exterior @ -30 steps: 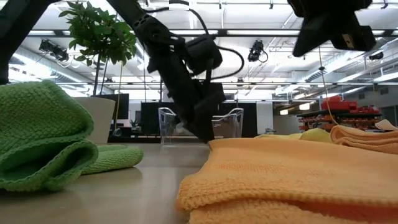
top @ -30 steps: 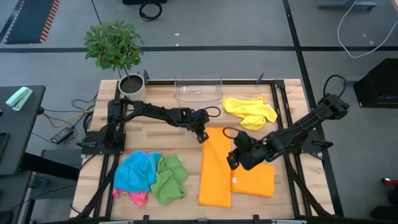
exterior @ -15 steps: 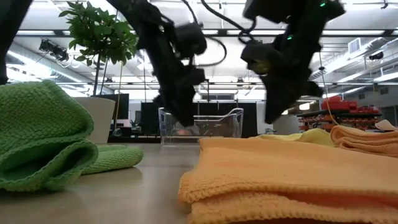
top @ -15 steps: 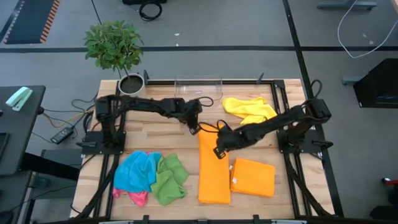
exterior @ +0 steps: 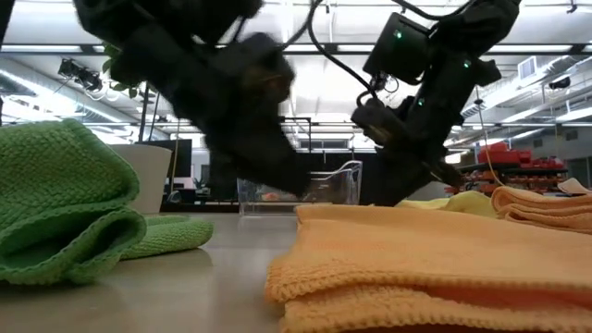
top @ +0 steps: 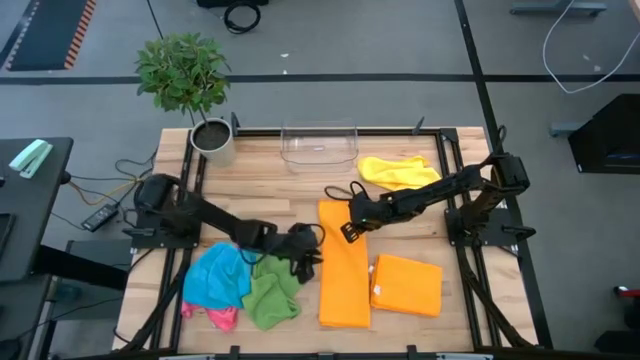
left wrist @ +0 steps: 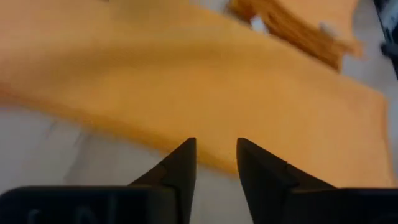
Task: Fold microfiber towels
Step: Fold the orange towel on the table
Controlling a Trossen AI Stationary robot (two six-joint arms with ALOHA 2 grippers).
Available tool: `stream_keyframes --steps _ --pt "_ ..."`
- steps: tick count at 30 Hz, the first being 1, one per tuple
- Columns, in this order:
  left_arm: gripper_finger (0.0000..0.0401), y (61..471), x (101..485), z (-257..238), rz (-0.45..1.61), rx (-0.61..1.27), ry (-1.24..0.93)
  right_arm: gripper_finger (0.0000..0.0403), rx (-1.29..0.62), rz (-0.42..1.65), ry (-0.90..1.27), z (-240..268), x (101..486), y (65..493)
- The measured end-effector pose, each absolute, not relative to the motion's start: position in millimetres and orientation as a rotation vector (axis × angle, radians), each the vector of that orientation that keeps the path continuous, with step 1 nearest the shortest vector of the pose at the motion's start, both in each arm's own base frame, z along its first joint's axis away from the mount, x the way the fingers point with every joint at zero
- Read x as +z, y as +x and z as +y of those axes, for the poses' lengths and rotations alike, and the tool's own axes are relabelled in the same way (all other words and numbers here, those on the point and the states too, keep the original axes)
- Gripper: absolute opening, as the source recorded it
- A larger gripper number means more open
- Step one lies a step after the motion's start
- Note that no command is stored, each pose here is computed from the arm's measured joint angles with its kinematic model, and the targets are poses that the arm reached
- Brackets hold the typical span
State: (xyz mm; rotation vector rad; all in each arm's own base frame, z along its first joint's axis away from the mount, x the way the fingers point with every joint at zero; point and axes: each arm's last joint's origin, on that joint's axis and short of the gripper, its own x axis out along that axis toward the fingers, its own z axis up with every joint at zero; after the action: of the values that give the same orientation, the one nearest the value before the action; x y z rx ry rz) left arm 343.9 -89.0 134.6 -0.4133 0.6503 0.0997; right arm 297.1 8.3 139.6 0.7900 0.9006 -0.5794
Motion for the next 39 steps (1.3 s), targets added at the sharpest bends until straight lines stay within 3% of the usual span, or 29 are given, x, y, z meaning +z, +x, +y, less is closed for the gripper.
stream_keyframes --steps 12,28,33,39 --pt "0.0045 379 106 -115 0.768 0.124 -0.401 0.0001 -0.660 0.910 0.784 -9 134 291" --pt "0.0033 371 118 -131 0.769 0.092 -0.454 0.0001 -0.859 0.864 0.712 -28 133 284" --pt "0.0025 374 145 -120 0.685 0.077 -0.430 0.0001 -0.797 0.836 0.712 -24 146 285" --pt "0.0023 374 141 -96 0.740 0.170 -0.404 0.0001 -0.647 0.883 0.800 6 152 285"
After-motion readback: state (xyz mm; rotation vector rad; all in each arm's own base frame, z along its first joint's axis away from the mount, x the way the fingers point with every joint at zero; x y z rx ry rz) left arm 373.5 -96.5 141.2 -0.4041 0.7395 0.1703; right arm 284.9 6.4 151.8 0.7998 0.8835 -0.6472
